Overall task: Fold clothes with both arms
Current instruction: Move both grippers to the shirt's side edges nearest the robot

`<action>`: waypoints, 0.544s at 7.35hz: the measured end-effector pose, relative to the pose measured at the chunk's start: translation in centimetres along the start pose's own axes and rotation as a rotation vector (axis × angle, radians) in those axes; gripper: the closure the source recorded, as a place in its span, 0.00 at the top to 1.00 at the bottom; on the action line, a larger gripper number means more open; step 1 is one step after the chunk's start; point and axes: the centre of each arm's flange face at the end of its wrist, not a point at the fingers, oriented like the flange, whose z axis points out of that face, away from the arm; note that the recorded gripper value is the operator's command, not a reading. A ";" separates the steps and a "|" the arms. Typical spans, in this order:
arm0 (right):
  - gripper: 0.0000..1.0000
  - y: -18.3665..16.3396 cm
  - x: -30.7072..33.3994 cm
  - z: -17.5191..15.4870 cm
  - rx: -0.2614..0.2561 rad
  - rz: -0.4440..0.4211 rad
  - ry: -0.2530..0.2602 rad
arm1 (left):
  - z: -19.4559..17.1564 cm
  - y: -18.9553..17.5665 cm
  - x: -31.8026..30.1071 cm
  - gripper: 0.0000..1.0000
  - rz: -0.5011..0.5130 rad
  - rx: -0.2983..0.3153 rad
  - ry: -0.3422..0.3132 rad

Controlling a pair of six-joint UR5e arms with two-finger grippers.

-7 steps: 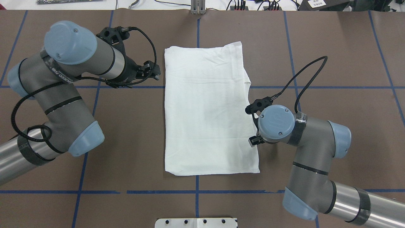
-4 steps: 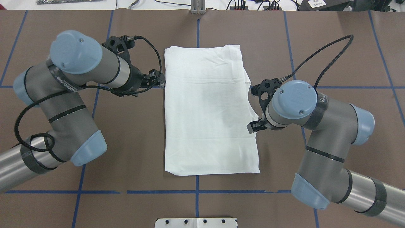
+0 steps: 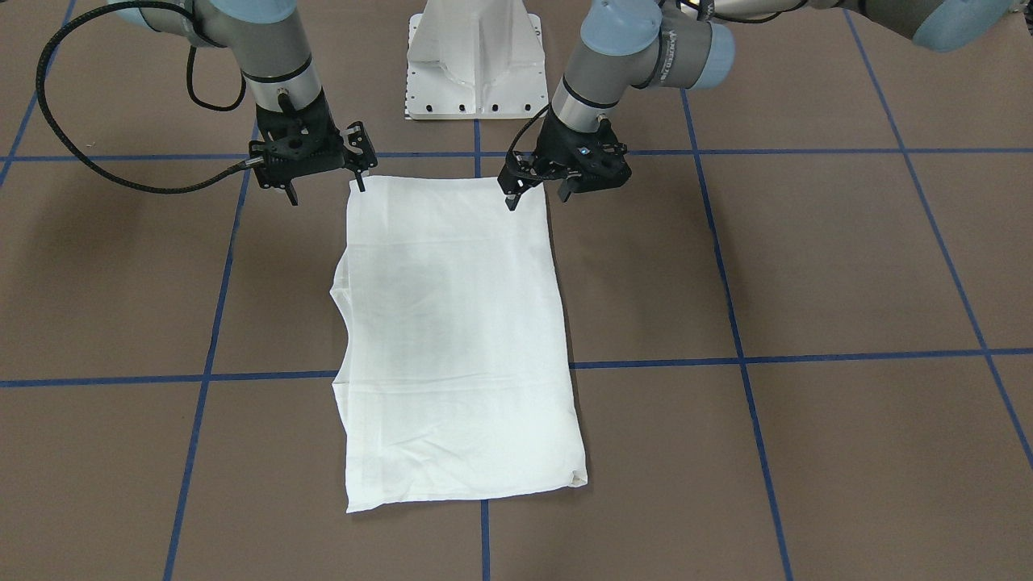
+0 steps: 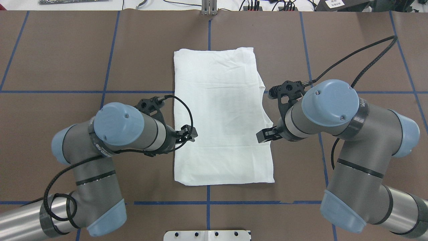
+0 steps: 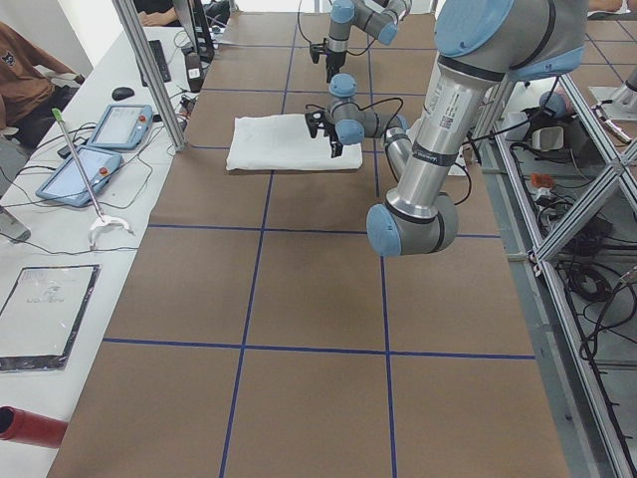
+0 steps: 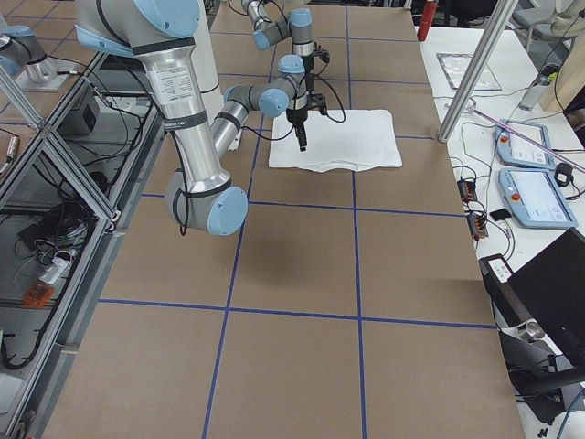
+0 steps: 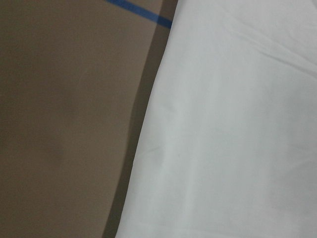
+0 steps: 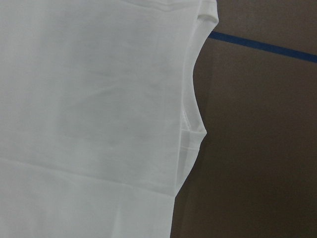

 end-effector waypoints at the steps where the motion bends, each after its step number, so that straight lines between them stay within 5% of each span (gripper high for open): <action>1: 1.00 0.2 0.1 -0.4 0.003 0.018 -0.006 | 1.1 2.2 -0.8 0.98 -0.029 0.000 -0.004; 4: 1.00 0.3 0.0 -0.6 0.002 0.035 -0.012 | 3.4 4.9 -2.7 0.93 -0.044 -0.003 -0.042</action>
